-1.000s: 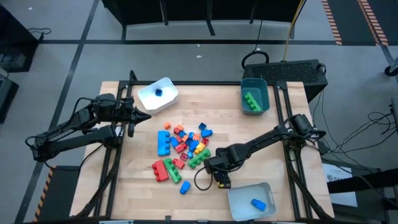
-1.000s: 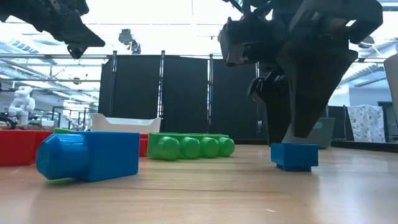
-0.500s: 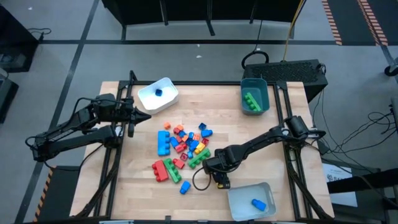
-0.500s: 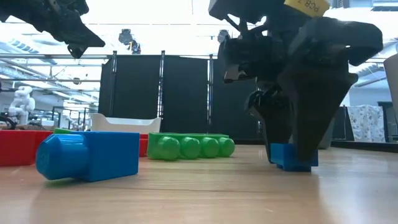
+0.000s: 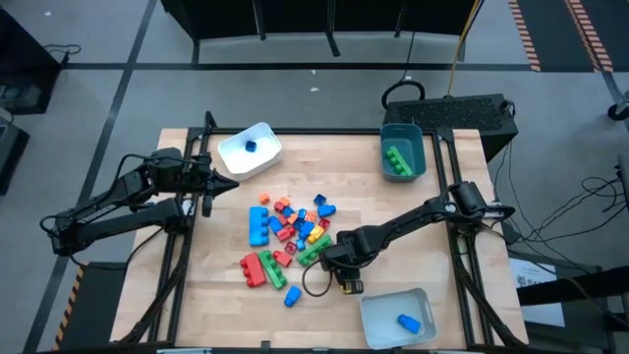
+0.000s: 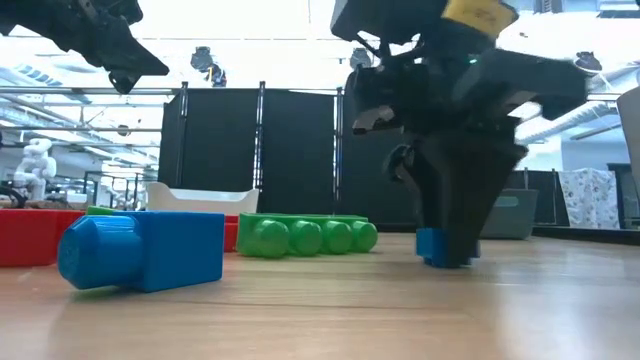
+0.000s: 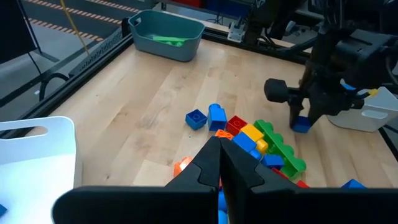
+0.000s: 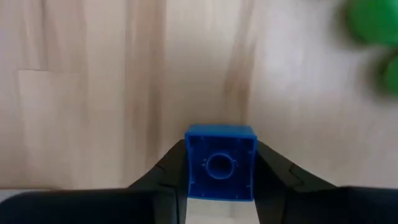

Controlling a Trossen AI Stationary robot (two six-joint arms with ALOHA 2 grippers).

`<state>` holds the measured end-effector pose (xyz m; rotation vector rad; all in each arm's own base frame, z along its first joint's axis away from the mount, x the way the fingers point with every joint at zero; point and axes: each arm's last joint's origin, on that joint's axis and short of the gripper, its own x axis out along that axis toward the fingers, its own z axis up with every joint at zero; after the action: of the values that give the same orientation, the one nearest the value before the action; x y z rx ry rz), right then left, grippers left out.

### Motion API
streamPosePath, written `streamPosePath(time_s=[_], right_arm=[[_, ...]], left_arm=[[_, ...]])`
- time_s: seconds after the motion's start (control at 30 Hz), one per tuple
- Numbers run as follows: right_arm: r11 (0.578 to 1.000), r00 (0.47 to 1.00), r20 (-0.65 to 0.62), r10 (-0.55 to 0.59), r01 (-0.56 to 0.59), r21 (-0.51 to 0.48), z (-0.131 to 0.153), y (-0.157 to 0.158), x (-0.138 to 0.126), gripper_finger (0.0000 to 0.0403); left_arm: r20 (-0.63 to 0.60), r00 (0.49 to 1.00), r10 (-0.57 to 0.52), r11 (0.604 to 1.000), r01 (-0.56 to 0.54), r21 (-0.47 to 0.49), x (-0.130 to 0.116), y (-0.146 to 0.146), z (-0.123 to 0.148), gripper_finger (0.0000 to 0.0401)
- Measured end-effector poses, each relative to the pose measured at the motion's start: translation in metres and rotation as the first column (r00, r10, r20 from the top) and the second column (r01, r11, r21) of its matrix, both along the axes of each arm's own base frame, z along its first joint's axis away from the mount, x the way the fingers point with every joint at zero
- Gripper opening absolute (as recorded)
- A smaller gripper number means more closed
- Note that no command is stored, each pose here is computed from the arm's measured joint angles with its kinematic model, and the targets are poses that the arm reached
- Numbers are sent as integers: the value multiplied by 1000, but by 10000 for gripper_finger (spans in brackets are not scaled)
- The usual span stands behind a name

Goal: Sort blocks by size
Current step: Put the small 4 stud blue game piece into the white bin

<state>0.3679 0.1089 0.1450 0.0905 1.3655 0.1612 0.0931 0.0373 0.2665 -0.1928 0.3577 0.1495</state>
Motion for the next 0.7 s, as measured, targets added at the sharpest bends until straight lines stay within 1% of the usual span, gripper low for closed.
streamPosePath(time_s=[0.1,0.17,0.27,0.33,0.4,0.47,0.53,0.6,0.7], right_arm=[[997,999,23,30,-28,-75,14,-9,11,104],[986,993,94,74,-59,-158,36,-15,23,104],[948,970,180,163,-103,-303,68,-30,40,104],[914,943,267,201,-83,-397,87,-47,55,104],[885,907,370,198,-3,-466,104,-73,69,104],[869,860,480,174,95,-485,115,-103,81,104],[854,809,572,137,196,-481,123,-135,88,104],[831,742,664,91,310,-461,128,-169,95,104],[792,643,765,41,446,-417,126,-214,102,104]], left_arm=[[0,1000,0,1000,0,0,0,0,0,11],[0,1000,0,1000,0,0,0,0,0,11],[0,1000,1,1000,-1,0,0,0,0,11],[1,1000,1,1000,-1,1,0,0,0,11],[-1,1000,10,1000,-10,5,0,0,0,11],[-3,1000,22,1000,-22,10,0,1,0,11],[-4,1000,31,999,-31,13,0,1,0,11],[-5,999,32,999,-32,14,0,1,0,11],[-4,1000,31,999,-31,14,0,1,0,11]])
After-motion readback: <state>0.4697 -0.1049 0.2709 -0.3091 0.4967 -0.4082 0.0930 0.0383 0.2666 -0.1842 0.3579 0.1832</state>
